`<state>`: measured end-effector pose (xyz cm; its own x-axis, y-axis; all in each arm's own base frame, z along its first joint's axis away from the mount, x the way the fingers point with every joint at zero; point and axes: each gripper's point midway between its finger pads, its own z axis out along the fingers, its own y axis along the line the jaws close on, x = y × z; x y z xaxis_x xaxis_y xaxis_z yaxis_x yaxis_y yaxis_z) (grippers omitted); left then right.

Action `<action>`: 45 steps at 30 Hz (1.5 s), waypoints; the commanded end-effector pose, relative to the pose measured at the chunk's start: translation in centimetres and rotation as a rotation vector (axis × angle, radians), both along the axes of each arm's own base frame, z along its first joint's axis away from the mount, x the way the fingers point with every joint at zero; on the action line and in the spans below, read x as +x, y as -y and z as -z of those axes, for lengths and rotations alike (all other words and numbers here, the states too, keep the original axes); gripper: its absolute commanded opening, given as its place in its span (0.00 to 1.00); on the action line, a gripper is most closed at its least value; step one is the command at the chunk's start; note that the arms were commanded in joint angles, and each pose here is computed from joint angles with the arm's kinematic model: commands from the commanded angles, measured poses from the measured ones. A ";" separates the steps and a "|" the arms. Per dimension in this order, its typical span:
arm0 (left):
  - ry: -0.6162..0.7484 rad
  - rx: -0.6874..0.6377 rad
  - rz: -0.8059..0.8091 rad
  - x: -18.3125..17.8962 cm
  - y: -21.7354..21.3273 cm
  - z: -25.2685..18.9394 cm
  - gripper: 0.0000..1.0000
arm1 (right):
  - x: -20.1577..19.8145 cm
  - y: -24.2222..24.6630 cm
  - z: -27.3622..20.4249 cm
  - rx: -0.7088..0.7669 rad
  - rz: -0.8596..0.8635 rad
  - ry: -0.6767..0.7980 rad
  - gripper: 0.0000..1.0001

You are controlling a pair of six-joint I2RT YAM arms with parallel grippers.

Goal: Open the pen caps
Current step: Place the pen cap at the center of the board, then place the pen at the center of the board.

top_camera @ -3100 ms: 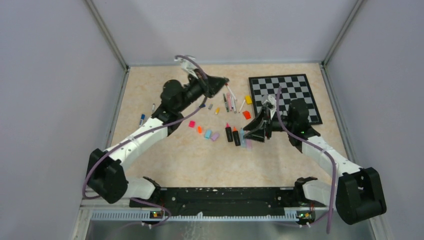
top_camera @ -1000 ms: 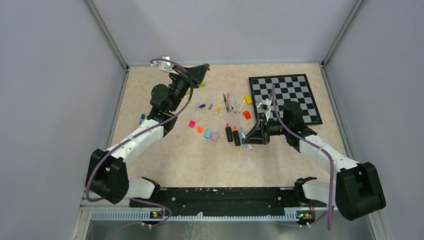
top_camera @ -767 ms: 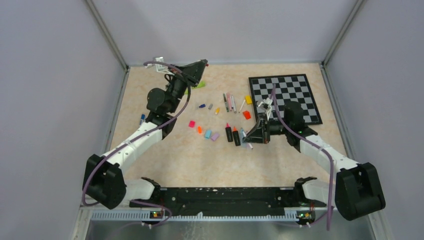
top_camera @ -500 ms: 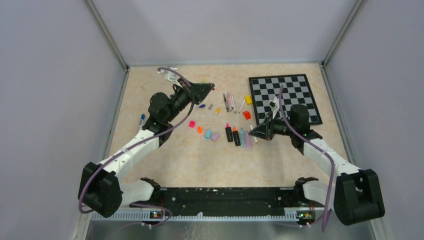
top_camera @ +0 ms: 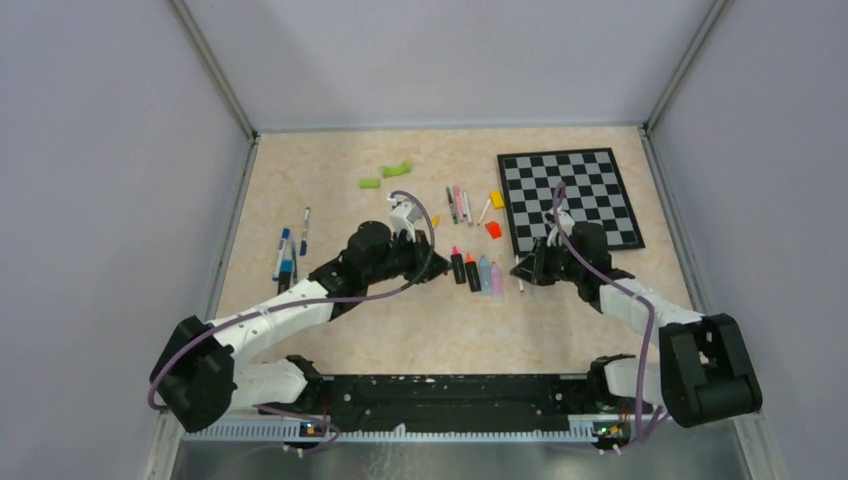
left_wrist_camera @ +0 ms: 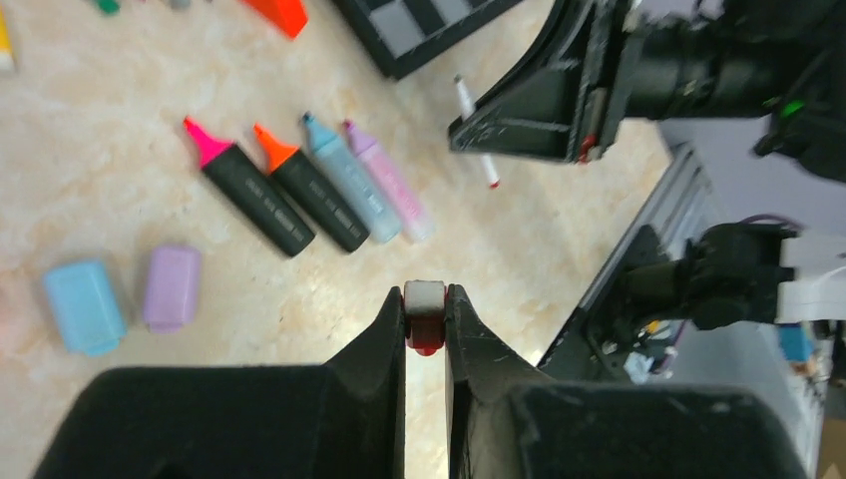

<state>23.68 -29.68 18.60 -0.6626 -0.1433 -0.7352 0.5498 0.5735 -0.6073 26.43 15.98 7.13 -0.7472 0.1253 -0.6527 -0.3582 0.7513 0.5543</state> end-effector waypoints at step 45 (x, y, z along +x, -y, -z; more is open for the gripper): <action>-0.181 0.651 -0.136 5.5 -1.8 12.2 0.37 | 1.6 -0.1 -4.8 0.072 -0.108 0.160 0.45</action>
